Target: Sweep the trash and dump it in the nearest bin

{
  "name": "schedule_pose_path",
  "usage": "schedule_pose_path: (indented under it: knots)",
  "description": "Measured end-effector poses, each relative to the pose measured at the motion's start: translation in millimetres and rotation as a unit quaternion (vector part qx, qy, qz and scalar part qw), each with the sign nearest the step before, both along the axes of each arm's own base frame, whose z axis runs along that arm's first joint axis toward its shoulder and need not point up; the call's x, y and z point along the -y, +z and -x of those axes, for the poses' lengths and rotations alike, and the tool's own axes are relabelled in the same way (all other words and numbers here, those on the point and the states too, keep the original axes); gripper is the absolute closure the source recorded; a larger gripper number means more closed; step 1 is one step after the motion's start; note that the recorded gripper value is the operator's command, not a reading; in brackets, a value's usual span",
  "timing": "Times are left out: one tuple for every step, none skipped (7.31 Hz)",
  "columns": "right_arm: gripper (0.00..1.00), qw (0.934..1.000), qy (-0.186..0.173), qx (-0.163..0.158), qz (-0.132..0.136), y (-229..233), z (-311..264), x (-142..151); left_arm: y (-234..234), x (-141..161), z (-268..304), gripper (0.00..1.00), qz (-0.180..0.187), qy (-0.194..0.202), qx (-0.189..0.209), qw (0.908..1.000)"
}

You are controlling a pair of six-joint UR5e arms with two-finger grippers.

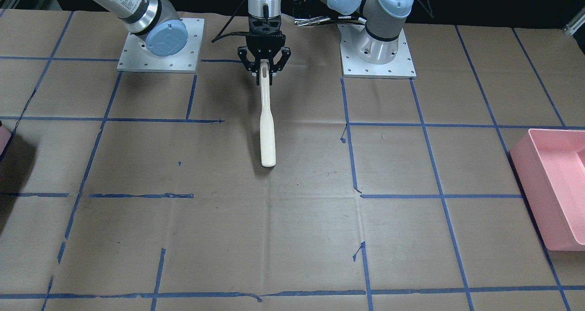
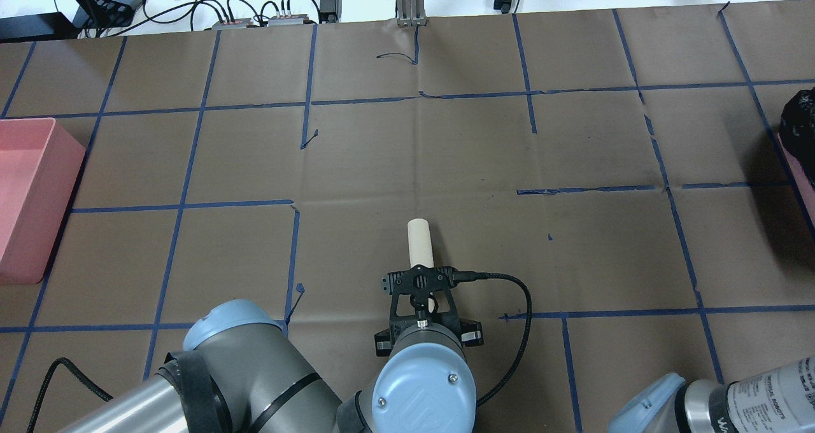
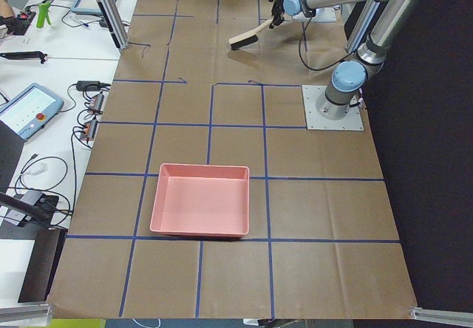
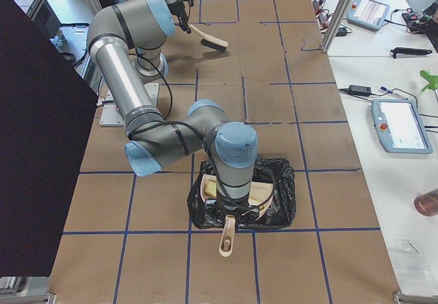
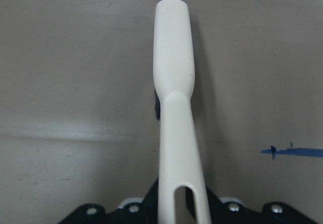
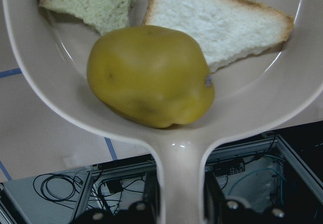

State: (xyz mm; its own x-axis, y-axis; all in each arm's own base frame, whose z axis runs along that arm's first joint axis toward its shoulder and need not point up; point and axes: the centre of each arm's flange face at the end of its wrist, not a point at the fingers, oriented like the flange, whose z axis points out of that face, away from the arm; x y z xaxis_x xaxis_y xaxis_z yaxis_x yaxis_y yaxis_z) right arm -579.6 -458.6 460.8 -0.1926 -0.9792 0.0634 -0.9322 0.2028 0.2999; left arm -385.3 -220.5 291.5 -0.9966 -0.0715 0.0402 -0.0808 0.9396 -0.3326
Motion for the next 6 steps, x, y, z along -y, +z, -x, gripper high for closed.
schedule_pose_path:
  knots:
    - [0.96,1.0000,-0.001,-0.004,0.001,1,3,1,0,0,0,0.42,-0.001,0.000,0.000,1.0000]
    - [0.96,1.0000,-0.001,-0.009,-0.002,4,2,1,0,-1,-1,0.40,-0.001,-0.001,-0.001,1.0000]
    - [0.96,0.9998,0.000,-0.015,-0.011,5,-2,3,2,-1,-1,0.38,0.000,-0.002,-0.002,1.0000]
    - [0.96,0.9993,0.003,-0.024,-0.028,5,-8,10,4,-1,-1,0.31,0.002,-0.002,-0.002,1.0000]
    - [0.96,0.9984,0.009,-0.036,-0.044,5,-19,20,6,1,-1,0.22,0.005,-0.003,-0.002,1.0000]
    - [0.96,0.9968,0.018,-0.053,-0.057,3,-32,33,11,3,-1,0.17,0.010,-0.004,-0.004,0.9999]
